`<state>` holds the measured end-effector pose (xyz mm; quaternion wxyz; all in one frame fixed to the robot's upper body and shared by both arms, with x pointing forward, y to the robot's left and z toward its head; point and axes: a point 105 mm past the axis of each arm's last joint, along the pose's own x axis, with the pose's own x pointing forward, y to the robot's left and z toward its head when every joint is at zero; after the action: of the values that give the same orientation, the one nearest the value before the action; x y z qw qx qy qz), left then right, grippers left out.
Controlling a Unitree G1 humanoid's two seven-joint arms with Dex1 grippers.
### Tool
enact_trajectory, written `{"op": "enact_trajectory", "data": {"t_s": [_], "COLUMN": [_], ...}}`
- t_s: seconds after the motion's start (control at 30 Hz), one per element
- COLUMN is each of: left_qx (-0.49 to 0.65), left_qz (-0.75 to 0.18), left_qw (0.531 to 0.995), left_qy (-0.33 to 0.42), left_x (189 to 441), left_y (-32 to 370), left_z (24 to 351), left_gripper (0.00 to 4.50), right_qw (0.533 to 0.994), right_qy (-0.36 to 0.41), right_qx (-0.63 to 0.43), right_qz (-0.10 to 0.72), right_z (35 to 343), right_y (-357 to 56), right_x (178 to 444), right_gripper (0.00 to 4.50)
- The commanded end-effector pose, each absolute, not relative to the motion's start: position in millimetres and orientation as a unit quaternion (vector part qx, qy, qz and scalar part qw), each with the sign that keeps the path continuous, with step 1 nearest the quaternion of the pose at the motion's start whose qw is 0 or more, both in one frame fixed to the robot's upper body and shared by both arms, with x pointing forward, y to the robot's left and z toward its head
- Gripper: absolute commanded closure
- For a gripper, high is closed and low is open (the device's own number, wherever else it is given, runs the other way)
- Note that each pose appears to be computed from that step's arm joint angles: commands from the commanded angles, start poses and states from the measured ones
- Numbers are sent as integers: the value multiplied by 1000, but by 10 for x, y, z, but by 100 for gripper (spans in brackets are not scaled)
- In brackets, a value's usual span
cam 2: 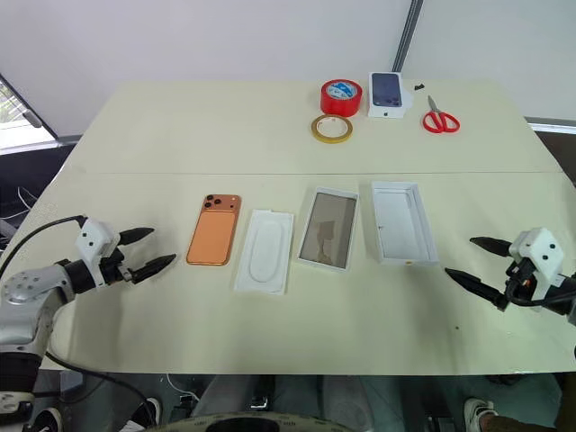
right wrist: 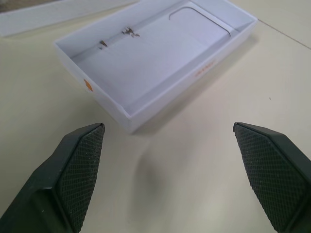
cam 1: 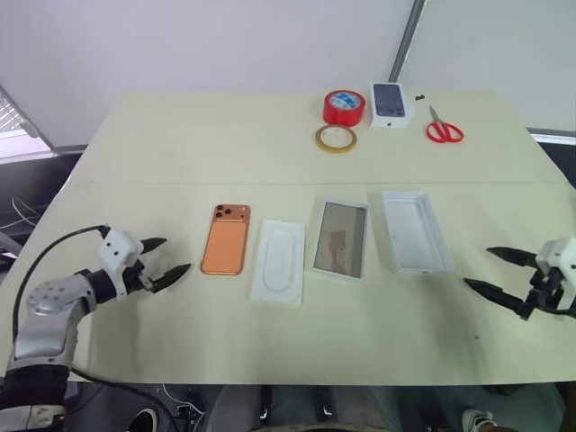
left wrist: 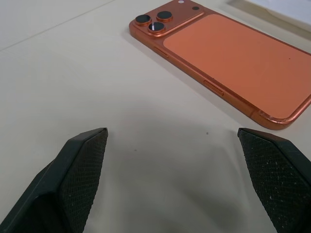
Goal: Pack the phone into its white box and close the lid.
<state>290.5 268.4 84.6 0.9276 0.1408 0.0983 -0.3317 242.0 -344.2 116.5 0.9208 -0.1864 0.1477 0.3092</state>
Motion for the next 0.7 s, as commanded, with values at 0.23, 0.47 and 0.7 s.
{"op": "enact_trajectory", "data": {"t_s": [0.23, 0.47, 0.7], "left_qx": [156, 169, 164], "left_qz": [-337, -359, -377], "left_qw": [927, 918, 912], "left_qy": [54, 23, 12], "left_x": [2939, 2921, 2893], "left_y": [2618, 2594, 2534], "left_z": [1069, 1153, 1174], "left_gripper": [0, 0, 0], "right_qw": [921, 919, 918], "right_qy": [122, 117, 114], "right_qx": [-212, -217, -218], "right_qz": [304, 308, 310], "right_z": [1329, 1325, 1338], "right_y": [-3426, -3382, -3346], "right_x": [2511, 2538, 2545], "right_gripper": [7, 7, 7]}}
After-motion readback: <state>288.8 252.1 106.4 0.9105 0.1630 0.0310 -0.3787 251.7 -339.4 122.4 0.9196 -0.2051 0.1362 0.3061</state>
